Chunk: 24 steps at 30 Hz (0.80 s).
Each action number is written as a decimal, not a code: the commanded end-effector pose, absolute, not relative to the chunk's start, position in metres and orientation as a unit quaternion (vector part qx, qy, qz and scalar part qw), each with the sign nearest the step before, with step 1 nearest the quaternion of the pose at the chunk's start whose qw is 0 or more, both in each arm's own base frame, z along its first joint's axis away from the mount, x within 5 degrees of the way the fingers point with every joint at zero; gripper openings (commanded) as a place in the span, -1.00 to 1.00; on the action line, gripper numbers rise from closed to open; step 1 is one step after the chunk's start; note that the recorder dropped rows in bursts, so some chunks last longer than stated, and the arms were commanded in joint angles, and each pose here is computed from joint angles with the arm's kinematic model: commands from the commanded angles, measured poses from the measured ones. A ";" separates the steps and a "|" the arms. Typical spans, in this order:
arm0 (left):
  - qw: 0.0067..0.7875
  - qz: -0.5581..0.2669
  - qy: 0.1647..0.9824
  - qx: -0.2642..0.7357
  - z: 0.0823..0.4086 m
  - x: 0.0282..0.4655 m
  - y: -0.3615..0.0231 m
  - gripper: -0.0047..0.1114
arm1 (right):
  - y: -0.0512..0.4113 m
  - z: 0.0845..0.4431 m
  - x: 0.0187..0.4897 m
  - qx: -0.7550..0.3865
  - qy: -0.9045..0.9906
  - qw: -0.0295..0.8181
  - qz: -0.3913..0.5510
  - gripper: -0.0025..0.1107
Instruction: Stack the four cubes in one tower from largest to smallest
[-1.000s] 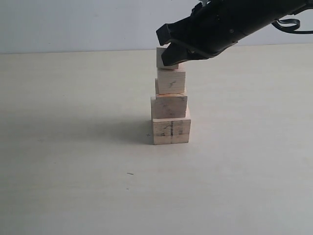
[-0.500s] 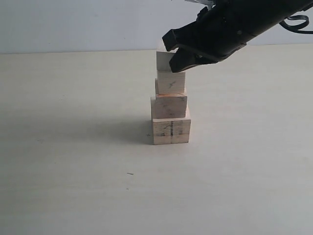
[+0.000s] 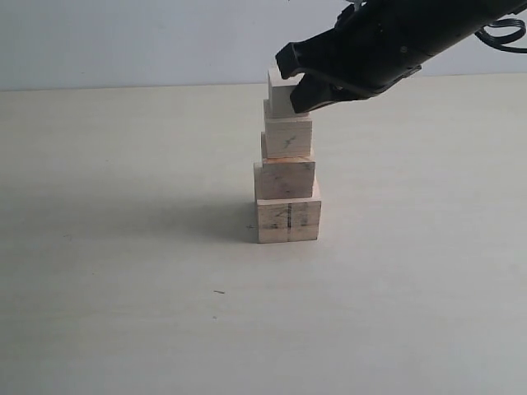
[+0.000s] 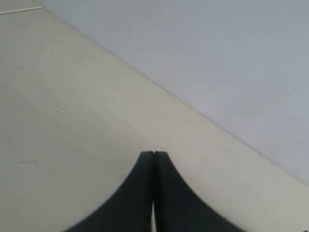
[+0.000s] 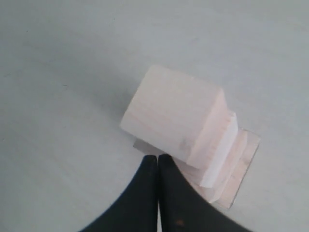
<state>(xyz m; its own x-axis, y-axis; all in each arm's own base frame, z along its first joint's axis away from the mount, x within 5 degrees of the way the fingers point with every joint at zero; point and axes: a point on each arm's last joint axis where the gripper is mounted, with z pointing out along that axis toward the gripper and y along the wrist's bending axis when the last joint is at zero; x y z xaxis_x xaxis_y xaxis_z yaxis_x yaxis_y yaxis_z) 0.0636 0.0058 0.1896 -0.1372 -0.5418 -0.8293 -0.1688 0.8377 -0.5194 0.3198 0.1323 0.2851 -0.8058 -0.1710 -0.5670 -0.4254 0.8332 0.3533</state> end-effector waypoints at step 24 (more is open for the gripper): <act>0.615 -0.154 0.736 -0.236 0.191 0.063 0.006 -0.92 | -0.023 0.287 0.344 0.091 0.941 0.323 -0.038 -0.96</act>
<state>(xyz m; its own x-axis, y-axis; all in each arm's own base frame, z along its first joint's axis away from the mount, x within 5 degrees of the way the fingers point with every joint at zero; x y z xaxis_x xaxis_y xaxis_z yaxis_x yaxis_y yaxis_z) 0.0636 0.0058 0.1896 -0.1372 -0.5418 -0.8293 -0.1688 0.8377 -0.5194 0.3359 0.0128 0.3246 -0.6544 0.0584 -0.7539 0.0532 0.9981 0.0311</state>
